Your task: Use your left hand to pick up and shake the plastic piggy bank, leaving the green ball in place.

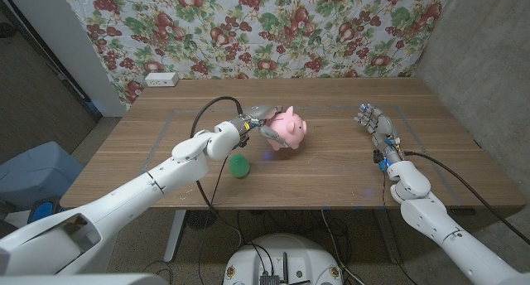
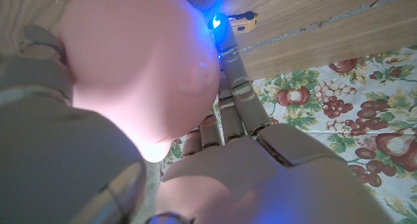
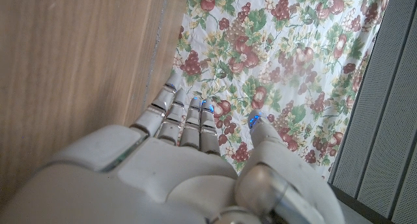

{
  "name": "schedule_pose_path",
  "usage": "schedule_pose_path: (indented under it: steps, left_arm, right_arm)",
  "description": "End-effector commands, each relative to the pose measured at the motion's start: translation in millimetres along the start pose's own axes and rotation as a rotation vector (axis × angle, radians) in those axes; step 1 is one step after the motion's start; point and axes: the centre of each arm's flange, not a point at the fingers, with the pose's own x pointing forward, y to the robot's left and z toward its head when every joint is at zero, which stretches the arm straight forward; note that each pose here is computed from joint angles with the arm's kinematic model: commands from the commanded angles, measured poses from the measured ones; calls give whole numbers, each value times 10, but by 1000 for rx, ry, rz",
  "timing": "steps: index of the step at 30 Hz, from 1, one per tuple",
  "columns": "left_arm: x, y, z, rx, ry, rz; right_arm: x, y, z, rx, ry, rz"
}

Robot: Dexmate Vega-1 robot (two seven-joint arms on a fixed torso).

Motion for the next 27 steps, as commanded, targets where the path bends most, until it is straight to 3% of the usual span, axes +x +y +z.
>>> schedule_pose_path:
  steps: [1,16,27]
  left_arm:
    - [8,103,-57,-75,12,101]
    - [-40,188,-75,-170,60,206]
    - [-71,237,-110,-277,83,272]
  right_arm:
    - [44,-3,4,-6,5,-2]
    - [180,21,28,-12,11,28]
    - [176,-4,46,-7,4,23]
